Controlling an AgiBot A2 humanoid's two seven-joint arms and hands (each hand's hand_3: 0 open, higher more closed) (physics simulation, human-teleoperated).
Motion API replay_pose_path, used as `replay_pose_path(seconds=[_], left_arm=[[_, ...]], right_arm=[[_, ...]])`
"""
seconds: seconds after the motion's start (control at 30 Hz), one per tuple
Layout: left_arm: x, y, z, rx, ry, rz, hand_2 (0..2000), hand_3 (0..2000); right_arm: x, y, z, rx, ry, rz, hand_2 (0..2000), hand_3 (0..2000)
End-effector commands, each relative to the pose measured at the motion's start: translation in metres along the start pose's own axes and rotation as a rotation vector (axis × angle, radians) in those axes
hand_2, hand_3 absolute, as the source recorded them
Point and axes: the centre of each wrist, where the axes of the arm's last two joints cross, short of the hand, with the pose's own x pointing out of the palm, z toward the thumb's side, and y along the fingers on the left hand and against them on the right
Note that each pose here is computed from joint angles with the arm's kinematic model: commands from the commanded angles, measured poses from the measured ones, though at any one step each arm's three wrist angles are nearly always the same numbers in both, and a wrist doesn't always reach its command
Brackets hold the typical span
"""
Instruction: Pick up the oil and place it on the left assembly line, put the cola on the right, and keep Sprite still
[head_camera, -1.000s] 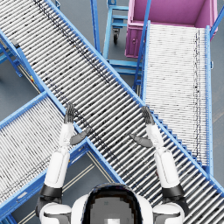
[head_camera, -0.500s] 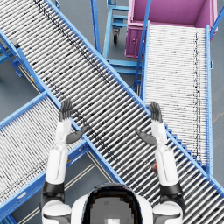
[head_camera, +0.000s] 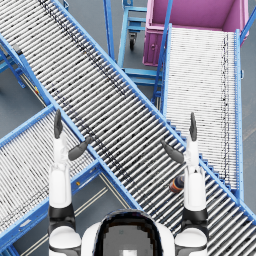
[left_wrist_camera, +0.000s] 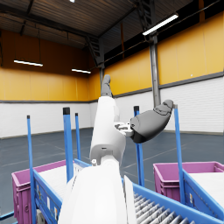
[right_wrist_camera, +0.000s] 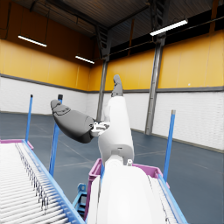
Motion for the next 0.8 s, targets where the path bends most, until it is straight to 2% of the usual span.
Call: replay_pose_path(seconds=[0.03, 0.33, 0.8], left_arm=[[-0.01, 0.006, 0.007, 0.033, 0.012, 0.037, 0, 0], [-0.017, 0.003, 0.002, 0.014, 0.016, 0.075, 0, 0], [-0.014, 0.005, 0.005, 0.028, 0.004, 0.075, 0, 0]], right_arm=[[-0.01, -0.004, 0.004, -0.021, 0.012, -0.039, 0, 0], [-0.024, 0.0, 0.0, -0.001, 0.024, -0.104, 0, 0], [-0.03, 0.0, 0.001, -0.006, 0.022, -0.133, 0, 0]])
